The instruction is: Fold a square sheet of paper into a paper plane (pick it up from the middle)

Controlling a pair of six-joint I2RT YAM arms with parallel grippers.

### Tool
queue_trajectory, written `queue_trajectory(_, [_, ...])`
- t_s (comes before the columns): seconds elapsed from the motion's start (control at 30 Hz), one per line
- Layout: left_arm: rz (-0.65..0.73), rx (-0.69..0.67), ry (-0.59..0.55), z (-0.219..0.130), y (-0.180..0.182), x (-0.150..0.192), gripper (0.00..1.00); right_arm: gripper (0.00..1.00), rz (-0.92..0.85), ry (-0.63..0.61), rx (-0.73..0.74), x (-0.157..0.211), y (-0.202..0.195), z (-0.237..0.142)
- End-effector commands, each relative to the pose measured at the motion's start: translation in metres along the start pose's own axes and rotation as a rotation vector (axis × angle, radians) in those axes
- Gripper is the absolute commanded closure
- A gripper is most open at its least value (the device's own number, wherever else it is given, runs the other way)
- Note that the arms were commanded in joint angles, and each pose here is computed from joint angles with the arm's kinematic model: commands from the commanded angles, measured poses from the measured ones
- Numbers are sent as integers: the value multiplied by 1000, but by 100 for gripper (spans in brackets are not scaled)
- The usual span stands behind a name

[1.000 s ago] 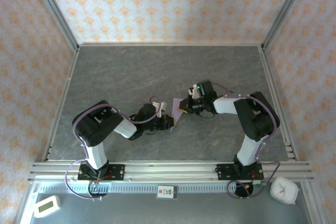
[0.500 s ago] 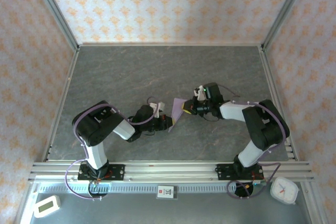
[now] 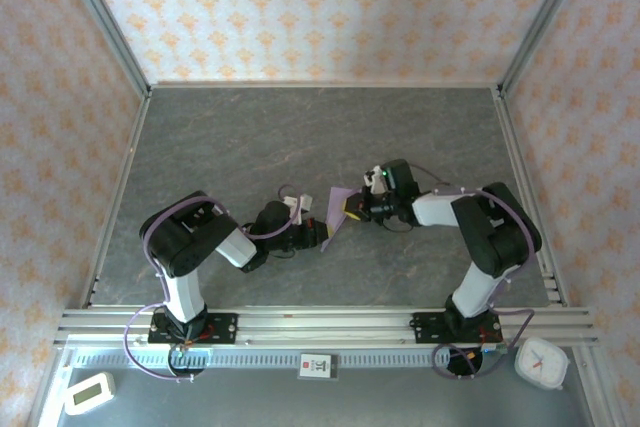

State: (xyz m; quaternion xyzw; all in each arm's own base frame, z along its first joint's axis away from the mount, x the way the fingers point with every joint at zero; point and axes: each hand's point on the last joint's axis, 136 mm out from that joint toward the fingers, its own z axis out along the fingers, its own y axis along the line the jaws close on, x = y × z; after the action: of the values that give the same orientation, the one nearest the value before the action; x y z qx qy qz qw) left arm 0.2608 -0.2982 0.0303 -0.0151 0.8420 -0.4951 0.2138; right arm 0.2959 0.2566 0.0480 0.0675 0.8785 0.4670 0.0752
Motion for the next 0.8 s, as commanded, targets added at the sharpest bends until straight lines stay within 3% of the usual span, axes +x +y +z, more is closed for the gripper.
queue_trajectory(0.0, [-76,-139,95,-4,47,33,100,100,-35,-5,-29,-9,11,5])
queue_trajectory(0.77, [-87,-144,92,-6,49,35,100,100,-1,42,68,-4,-20,21])
